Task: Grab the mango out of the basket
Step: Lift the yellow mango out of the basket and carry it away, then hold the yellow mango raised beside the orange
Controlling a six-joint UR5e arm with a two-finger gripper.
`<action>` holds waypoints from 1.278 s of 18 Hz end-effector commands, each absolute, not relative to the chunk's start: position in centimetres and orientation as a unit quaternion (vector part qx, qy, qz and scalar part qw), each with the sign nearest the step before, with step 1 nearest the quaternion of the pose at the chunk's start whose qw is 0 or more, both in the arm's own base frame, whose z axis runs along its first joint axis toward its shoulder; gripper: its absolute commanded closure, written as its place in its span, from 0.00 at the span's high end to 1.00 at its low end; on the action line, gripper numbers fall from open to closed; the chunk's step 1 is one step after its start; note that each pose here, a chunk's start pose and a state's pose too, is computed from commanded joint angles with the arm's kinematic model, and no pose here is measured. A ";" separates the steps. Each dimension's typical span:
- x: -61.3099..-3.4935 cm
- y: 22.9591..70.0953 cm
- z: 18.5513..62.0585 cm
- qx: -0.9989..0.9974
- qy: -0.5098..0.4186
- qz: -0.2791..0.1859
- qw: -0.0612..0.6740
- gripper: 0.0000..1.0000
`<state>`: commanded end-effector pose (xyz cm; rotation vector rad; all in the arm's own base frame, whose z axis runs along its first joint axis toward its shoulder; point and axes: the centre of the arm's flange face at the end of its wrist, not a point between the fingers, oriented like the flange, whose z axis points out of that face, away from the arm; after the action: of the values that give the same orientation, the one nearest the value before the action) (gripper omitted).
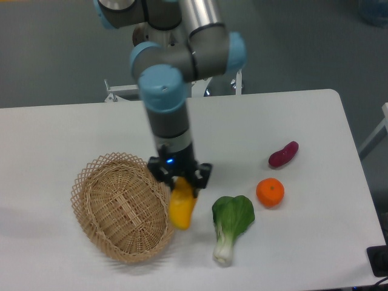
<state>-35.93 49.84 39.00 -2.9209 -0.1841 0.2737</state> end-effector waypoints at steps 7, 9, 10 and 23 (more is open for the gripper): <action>-43.5 44.0 40.6 -0.994 -0.003 0.079 0.074 0.49; -44.9 42.5 40.6 -0.994 0.006 0.081 0.072 0.49; -45.5 41.9 40.8 -0.994 0.009 0.083 0.072 0.49; -47.4 40.8 40.1 -0.993 0.036 0.078 0.075 0.50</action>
<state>-47.44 40.81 40.06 -2.9796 0.1065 0.2346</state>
